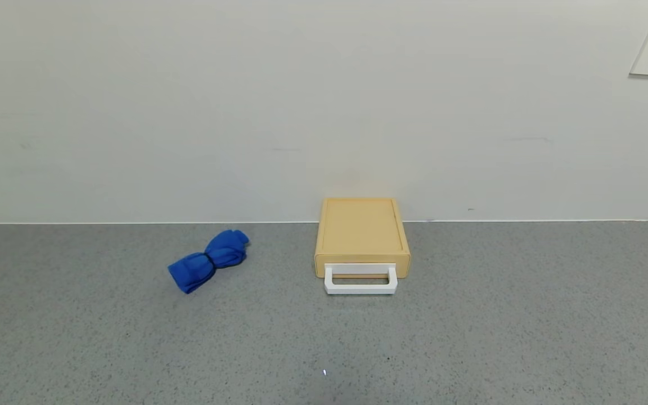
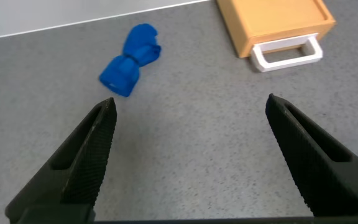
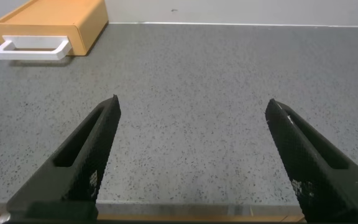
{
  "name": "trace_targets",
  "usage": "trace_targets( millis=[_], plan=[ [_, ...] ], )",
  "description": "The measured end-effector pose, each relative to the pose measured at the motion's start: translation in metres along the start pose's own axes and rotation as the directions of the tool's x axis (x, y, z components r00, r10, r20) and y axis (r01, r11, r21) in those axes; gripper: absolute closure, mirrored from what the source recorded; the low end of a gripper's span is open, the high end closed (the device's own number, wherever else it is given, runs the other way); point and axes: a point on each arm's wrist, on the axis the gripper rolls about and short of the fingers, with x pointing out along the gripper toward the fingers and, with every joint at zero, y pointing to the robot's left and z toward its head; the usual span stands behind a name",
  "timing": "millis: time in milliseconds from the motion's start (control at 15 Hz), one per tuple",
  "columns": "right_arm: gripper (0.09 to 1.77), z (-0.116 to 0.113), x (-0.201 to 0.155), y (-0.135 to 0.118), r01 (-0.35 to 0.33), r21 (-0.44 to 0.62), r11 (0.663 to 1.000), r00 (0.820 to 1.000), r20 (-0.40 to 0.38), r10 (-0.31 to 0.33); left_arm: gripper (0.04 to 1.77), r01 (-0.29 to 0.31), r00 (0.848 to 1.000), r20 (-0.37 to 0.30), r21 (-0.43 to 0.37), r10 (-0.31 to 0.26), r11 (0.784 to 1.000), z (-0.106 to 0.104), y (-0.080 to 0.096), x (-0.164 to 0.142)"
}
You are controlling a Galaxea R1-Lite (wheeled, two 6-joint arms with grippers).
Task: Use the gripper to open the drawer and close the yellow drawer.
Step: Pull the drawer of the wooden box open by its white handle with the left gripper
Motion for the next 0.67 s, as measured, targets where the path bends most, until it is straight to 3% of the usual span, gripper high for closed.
trace_targets(
  millis=[333, 667],
  plan=[
    [0.15, 0.0, 0.0, 0.0, 0.0, 0.0, 1.0, 1.0, 0.0, 0.0, 0.08, 0.001, 0.996, -0.09, -0.006, -0.001, 1.0, 0.052, 0.005, 0.021],
    [0.15, 0.0, 0.0, 0.0, 0.0, 0.0, 1.0, 1.0, 0.0, 0.0, 0.08, 0.028, 0.963, -0.268, -0.019, -0.032, 0.999, 0.121, 0.013, 0.091]
  ],
)
